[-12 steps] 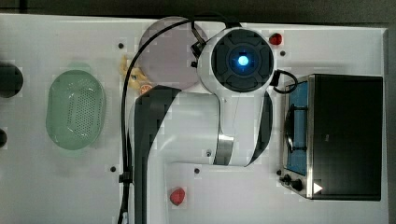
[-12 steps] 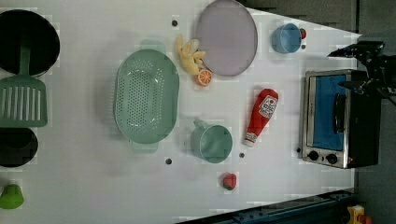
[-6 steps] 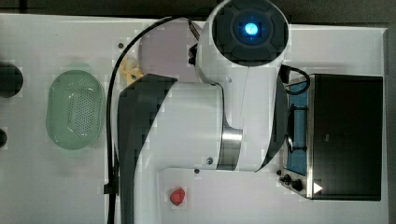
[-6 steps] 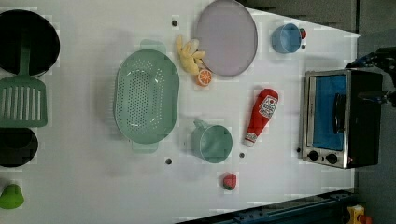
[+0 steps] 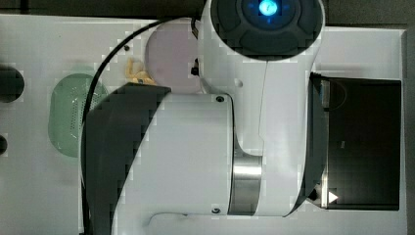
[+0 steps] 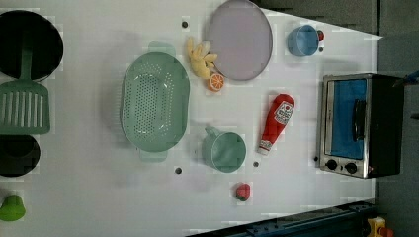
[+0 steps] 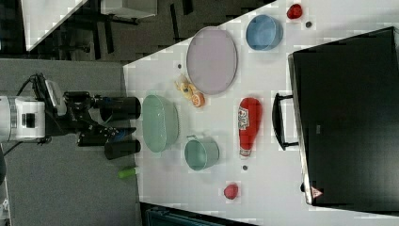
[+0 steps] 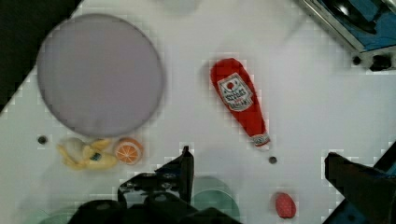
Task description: Pick Ketchup from oven and place it on table.
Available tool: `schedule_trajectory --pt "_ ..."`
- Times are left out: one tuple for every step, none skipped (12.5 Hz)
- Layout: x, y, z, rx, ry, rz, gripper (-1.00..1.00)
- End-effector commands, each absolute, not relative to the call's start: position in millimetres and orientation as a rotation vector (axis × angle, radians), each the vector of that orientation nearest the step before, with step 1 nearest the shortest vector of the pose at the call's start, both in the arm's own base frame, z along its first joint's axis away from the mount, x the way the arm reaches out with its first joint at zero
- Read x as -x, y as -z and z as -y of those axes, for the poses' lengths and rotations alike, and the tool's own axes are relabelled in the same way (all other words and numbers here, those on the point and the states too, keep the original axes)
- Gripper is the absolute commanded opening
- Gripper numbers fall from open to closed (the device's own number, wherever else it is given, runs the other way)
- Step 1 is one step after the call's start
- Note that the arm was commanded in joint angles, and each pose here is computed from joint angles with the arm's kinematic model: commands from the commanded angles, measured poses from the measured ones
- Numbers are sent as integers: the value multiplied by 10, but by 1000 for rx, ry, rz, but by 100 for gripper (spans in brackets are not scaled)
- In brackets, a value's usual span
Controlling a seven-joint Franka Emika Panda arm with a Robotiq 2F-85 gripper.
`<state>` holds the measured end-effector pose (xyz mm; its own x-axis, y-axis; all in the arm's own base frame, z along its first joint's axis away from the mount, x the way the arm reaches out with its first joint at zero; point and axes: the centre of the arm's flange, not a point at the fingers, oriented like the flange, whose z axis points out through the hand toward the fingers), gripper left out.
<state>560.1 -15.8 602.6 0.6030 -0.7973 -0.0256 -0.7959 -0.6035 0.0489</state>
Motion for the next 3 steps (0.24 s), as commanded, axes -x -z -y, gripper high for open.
schedule_trajectory --pt "-5574 -6053 301 -2740 66 1445 100" --pt "-5578 -6047 295 -2740 66 1443 100" --pt "-5581 -6040 288 -2740 68 1441 100"
